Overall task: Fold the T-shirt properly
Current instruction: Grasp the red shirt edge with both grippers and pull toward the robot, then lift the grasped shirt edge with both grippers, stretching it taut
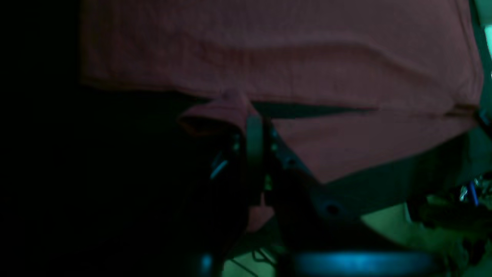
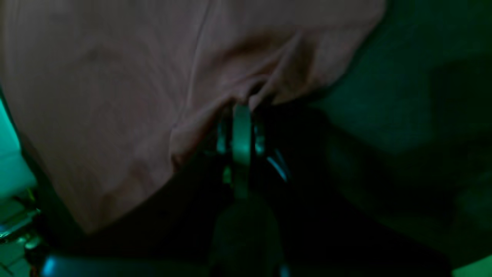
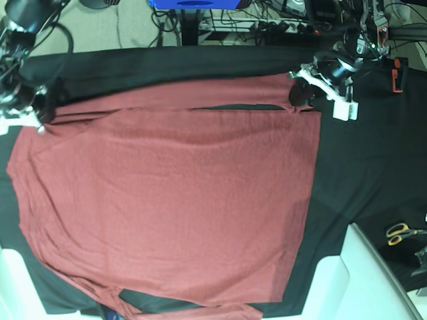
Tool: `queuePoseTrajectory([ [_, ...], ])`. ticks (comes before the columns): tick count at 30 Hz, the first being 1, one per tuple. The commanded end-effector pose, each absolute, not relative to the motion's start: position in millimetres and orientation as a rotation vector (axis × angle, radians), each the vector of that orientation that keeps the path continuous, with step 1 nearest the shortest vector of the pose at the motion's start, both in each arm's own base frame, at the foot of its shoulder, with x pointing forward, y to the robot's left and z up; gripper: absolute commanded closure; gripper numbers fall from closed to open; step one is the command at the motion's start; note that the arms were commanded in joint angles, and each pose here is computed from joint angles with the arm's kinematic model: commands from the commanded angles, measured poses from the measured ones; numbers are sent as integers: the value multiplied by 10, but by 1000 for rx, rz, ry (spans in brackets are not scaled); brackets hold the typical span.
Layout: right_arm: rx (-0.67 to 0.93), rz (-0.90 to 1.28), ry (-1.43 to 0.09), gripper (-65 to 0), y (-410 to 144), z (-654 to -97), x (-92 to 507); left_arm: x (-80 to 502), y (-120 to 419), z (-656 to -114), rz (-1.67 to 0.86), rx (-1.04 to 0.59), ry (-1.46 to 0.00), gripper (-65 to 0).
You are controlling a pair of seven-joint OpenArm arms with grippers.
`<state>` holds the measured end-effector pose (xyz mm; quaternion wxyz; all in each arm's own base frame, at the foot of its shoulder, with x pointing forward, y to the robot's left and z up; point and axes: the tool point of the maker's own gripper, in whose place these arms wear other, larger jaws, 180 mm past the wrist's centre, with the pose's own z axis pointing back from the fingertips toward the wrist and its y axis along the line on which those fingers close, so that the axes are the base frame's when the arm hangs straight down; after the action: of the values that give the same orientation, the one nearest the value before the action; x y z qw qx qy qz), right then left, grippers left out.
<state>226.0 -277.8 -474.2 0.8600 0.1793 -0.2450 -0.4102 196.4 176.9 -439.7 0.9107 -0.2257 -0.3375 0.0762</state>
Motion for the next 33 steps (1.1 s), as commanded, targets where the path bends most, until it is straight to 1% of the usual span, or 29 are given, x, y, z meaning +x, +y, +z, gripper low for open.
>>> queuePoseTrajectory([
  [1, 363, -853, -560, -2, -2920, -4605, 2378, 2072, 1790, -4283, 149, -475, -743, 0],
  [4, 368, -823, -525, -2, -2855, -4568, 2510, 2143, 1784, -4260, 139, -477, -742, 0],
  [10, 366, -869, -497, -2, -2812, -4540, 2626, 2186, 1754, -4235, 122, -482, -731, 0],
  [16, 406, -883, -470, -2, -2738, -4450, 2770, 2220, 1737, -4215, 108, -484, -724, 0],
  [20, 429, -880, -466, -2, -2673, -4370, 2915, 2333, 1702, -4157, 112, -496, -752, 0],
  [24, 431, -885, -458, -2, -2597, -4348, 3018, 2436, 1772, -4129, 136, -490, -733, 0],
  [29, 450, -885, -451, -2, -2537, -4333, 3138, 2628, 1919, -4011, 182, -478, -762, 0],
  [33, 448, -904, -426, -2, -2622, -4386, 3186, 2795, 1926, -3910, 169, -479, -791, 0],
])
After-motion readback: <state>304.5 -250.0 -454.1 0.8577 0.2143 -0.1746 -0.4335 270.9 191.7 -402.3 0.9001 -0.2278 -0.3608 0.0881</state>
